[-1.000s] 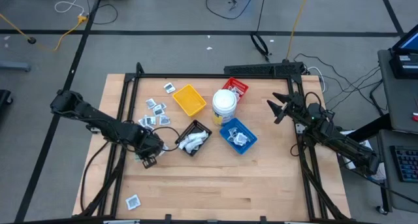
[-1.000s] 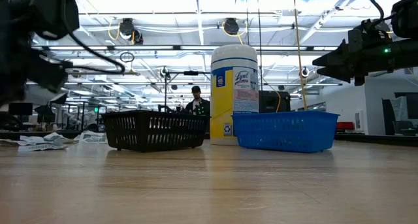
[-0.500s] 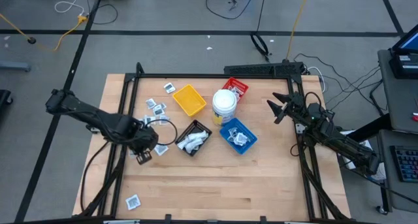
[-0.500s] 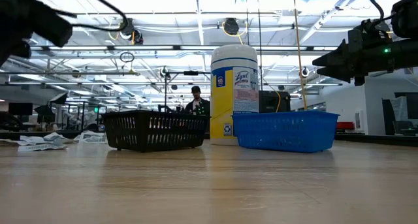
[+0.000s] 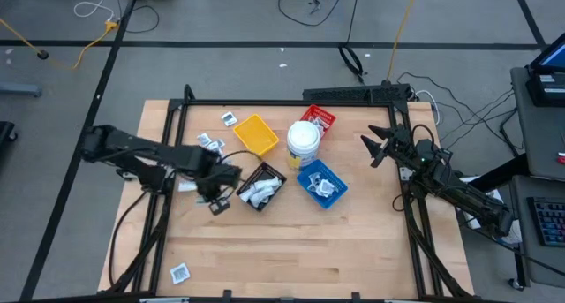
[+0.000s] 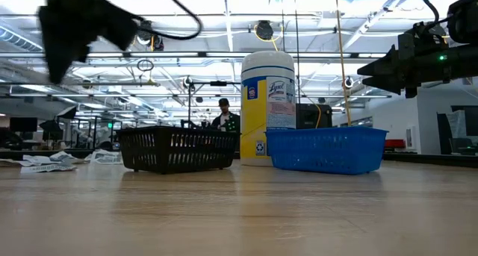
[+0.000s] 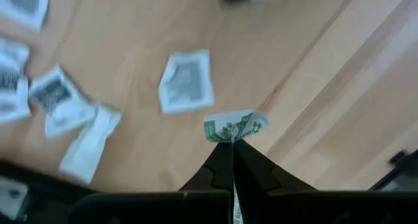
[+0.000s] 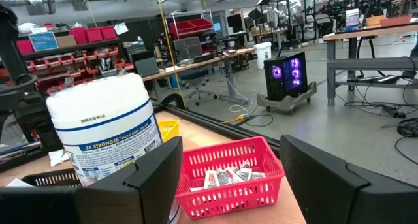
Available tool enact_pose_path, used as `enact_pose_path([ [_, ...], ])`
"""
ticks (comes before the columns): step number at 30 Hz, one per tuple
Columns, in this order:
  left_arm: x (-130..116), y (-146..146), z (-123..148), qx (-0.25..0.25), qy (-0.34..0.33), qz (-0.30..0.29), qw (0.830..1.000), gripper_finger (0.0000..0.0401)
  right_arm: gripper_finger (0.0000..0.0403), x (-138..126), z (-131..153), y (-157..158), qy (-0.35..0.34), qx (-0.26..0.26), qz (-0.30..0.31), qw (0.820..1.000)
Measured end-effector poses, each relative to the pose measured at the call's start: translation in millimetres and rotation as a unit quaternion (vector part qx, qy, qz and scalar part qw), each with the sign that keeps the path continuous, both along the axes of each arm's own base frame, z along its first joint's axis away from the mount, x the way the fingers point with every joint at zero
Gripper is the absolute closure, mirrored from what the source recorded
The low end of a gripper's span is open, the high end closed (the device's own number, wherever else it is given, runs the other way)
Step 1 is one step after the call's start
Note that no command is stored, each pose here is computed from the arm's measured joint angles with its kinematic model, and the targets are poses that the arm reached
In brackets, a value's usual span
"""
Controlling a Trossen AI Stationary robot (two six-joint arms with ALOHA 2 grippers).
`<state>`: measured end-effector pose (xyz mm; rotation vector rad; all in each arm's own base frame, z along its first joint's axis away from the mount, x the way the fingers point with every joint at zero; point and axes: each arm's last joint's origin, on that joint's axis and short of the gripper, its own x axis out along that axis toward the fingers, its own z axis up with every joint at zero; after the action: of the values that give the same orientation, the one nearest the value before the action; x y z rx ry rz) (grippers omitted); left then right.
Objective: Pick & Place First Aid Supplies
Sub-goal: Put the bandage pack into the black bin
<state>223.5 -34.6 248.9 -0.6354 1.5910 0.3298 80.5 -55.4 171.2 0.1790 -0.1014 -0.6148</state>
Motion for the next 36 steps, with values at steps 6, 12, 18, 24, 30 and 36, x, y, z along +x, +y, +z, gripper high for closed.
enact_pose_path([
  [6,43.3,15.5,7.6,-0.001,-0.017,-0.004,1.0,0.0401,0.0149,0.0,0.0,0.0,0.0,0.0,0.0,1.0],
  [12,82.6,32.2,12.4,0.0,-0.035,-0.002,0.999,0.0401,0.0149,0.0,0.1,0.0,0.0,0.0,0.0,1.0],
  [18,106.4,42.9,12.2,0.012,-0.056,0.005,0.998,0.0401,0.0149,0.0,0.1,0.0,0.0,0.0,0.0,1.0],
  [24,123.0,40.6,-17.7,0.035,-0.046,0.003,0.998,0.0401,0.0149,0.0,0.0,0.0,0.0,0.0,0.0,1.0],
  [30,134.1,38.2,-40.1,0.07,-0.042,-0.003,0.997,0.0401,0.0149,0.0,0.0,0.0,0.0,0.0,0.0,1.0],
  [36,134.4,36.4,-48.0,0.068,-0.042,-0.004,0.997,0.0392,0.0149,0.0,0.0,0.0,0.0,0.0,0.0,1.0],
])
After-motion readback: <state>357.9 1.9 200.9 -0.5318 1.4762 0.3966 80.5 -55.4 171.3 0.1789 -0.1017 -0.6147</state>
